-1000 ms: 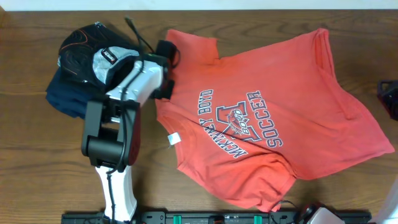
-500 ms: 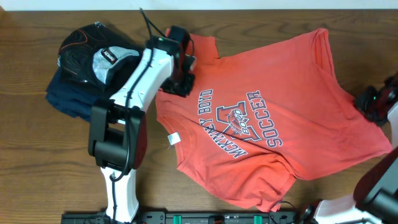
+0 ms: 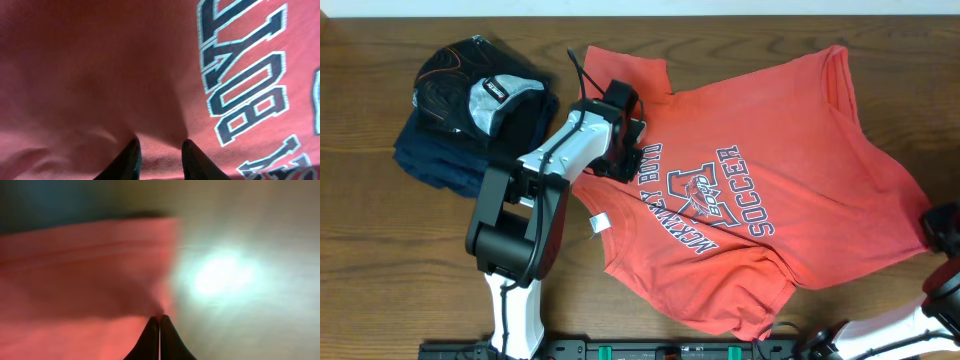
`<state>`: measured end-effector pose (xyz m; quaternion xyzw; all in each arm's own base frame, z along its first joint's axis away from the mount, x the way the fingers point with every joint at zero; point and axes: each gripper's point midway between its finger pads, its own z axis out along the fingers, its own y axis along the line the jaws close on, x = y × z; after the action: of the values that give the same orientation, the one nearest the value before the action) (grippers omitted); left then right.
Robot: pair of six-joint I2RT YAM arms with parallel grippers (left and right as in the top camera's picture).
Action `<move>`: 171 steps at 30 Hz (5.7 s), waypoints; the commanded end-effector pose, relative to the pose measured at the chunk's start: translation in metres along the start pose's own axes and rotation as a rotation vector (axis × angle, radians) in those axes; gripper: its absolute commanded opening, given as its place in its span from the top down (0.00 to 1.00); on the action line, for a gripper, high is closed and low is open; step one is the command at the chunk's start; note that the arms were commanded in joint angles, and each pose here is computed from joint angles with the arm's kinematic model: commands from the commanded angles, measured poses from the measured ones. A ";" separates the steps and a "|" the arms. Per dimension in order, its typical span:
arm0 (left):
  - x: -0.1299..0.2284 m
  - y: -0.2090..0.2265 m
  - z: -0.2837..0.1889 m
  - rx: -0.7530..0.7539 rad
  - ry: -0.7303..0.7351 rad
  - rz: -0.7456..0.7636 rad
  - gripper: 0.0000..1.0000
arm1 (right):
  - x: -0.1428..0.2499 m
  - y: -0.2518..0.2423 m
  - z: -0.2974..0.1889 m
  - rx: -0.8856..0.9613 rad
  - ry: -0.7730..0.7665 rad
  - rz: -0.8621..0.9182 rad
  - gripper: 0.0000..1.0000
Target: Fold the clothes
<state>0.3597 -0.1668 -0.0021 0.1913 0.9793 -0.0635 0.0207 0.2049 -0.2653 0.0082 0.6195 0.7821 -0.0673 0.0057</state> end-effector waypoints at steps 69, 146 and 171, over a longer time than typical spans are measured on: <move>0.029 0.031 0.019 -0.135 0.098 -0.014 0.58 | -0.059 -0.051 -0.088 -0.276 -0.267 0.298 0.57; 0.079 0.057 0.034 -0.349 0.018 -0.038 0.93 | 0.026 0.150 -0.386 -0.973 -0.524 -0.470 0.89; 0.014 0.065 -0.105 -0.043 -0.162 -0.200 0.51 | 0.068 0.207 -0.123 -0.554 -0.177 -0.558 0.99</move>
<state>0.3701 -0.0680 0.0669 0.0772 0.9943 -0.0095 0.0734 0.4015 -0.1543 0.1489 0.3547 0.8908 0.0892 0.2697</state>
